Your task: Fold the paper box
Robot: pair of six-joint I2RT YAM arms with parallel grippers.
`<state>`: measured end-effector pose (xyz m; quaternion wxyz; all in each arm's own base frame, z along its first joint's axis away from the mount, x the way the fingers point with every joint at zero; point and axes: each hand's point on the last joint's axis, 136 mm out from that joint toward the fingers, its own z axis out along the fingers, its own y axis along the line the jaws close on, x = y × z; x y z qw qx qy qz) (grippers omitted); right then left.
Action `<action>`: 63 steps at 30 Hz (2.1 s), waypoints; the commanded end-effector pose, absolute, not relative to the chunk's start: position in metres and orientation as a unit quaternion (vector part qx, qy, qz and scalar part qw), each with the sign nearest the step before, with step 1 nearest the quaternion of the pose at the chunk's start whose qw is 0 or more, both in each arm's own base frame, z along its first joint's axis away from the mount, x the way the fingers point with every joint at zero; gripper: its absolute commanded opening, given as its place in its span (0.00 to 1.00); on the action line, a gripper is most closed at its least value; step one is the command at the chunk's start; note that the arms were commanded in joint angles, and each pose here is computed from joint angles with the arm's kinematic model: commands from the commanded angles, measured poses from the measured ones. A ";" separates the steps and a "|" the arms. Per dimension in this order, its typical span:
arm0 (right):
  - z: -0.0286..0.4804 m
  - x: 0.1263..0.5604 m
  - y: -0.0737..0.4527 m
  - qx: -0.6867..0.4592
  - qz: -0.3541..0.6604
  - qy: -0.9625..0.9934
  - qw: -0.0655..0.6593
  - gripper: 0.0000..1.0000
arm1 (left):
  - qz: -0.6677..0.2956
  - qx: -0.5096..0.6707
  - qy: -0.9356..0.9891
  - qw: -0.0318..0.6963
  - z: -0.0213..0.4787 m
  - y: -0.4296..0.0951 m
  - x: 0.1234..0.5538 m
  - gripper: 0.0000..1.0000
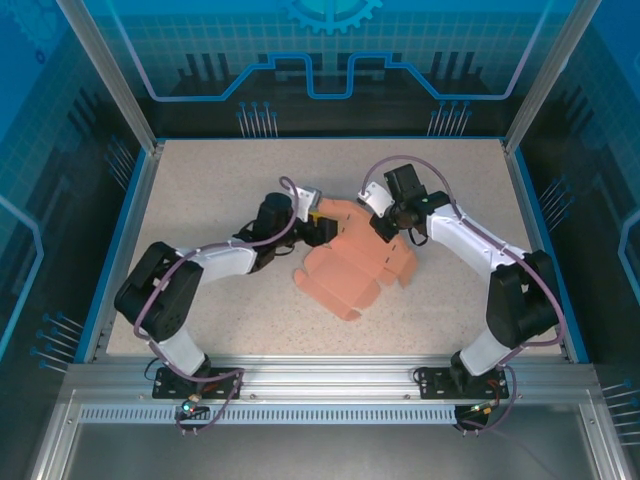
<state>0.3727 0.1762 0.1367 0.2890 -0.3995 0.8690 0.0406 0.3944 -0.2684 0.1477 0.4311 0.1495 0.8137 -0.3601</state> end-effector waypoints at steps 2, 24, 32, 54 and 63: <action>0.165 0.376 0.178 -0.396 0.056 0.863 0.310 0.06 | -0.398 0.164 0.797 0.423 0.165 -0.267 0.396 0.62; 0.159 0.375 0.183 -0.404 0.069 0.865 0.290 0.06 | -0.445 0.183 0.783 0.393 0.171 -0.291 0.438 0.65; 0.159 0.378 0.182 -0.399 0.067 0.867 0.291 0.05 | -0.475 0.200 0.766 0.385 0.182 -0.302 0.432 0.60; 0.160 0.382 0.181 -0.373 0.080 0.872 0.307 0.05 | -0.518 0.213 0.744 0.364 0.182 -0.329 0.390 0.56; 0.155 0.380 0.183 -0.373 0.086 0.872 0.306 0.05 | -0.526 0.212 0.739 0.364 0.184 -0.335 0.393 0.56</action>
